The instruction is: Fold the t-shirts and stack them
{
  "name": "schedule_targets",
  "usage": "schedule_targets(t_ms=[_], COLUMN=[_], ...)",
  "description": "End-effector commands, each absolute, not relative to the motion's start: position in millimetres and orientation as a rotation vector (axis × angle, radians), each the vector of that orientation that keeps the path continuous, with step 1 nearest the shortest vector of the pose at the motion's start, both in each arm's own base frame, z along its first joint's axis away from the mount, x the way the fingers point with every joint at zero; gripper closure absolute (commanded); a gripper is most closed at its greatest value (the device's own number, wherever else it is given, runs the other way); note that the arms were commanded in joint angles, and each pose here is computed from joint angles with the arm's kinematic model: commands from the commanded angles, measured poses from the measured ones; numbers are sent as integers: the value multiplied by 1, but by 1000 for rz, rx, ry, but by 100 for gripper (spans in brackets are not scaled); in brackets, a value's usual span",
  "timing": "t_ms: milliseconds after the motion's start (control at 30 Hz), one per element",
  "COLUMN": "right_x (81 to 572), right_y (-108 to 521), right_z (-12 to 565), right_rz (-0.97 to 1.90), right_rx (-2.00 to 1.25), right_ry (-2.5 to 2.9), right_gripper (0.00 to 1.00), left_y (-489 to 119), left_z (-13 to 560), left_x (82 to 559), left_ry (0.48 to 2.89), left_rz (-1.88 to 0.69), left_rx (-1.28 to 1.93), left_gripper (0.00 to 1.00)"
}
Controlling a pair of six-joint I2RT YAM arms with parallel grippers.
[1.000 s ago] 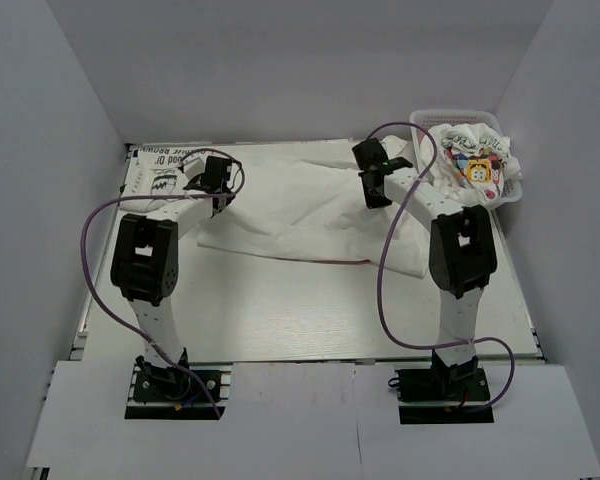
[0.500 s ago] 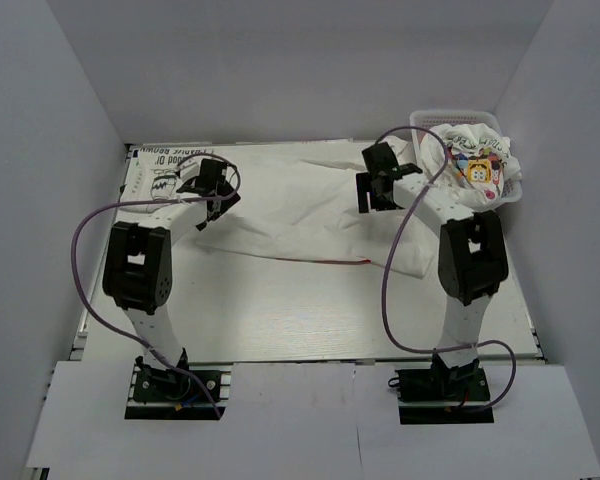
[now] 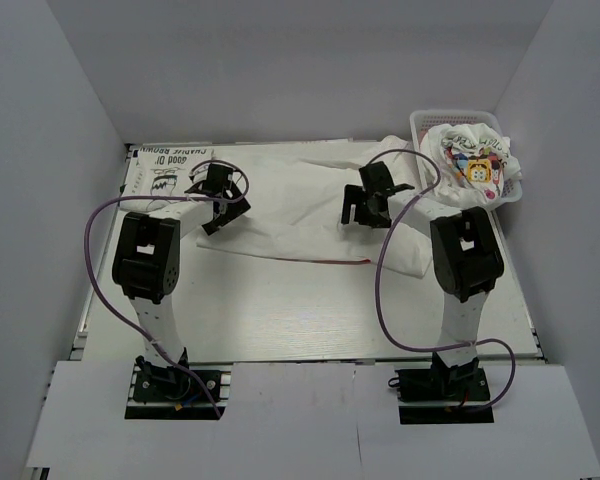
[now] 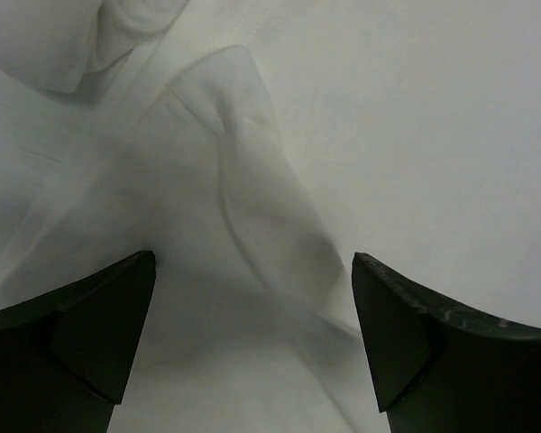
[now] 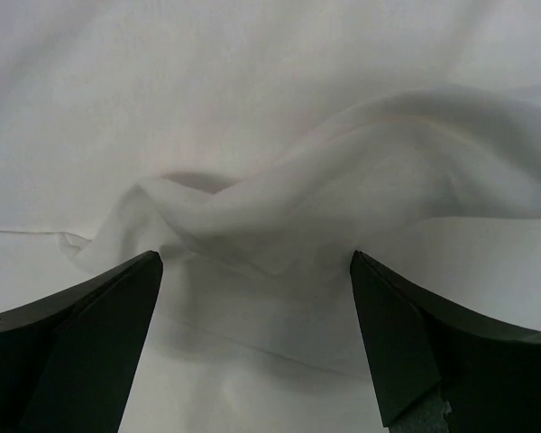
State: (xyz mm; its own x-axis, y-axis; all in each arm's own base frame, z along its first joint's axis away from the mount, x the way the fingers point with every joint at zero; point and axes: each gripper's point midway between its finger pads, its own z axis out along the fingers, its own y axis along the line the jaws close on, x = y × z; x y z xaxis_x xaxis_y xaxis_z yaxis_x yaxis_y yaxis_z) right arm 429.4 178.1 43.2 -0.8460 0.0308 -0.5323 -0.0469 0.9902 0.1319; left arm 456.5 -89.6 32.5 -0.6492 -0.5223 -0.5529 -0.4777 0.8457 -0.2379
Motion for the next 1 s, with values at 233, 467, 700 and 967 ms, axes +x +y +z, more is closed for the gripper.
schedule_targets(t_ms=[233, 467, 700, 967], right_x=[507, 567, 529, 402], right_y=[219, 219, 189, 141], right_z=[87, 101, 120, 81], right_rz=[477, 434, 272, 289], right_rx=[143, 230, 114, 225], right_ry=[2203, 2031, 2093, 2281], right_gripper=[10, 10, 10, 10], left_y=[-63, -59, -58, -66], left_z=[8, 13, 9, 9], left_x=[427, 429, 428, 411], left_ry=[2453, 2441, 2466, 2489], left_rz=[68, 99, 126, 40], left_rx=[-782, -787, -766, -740], left_gripper=[0, 0, 0, 0])
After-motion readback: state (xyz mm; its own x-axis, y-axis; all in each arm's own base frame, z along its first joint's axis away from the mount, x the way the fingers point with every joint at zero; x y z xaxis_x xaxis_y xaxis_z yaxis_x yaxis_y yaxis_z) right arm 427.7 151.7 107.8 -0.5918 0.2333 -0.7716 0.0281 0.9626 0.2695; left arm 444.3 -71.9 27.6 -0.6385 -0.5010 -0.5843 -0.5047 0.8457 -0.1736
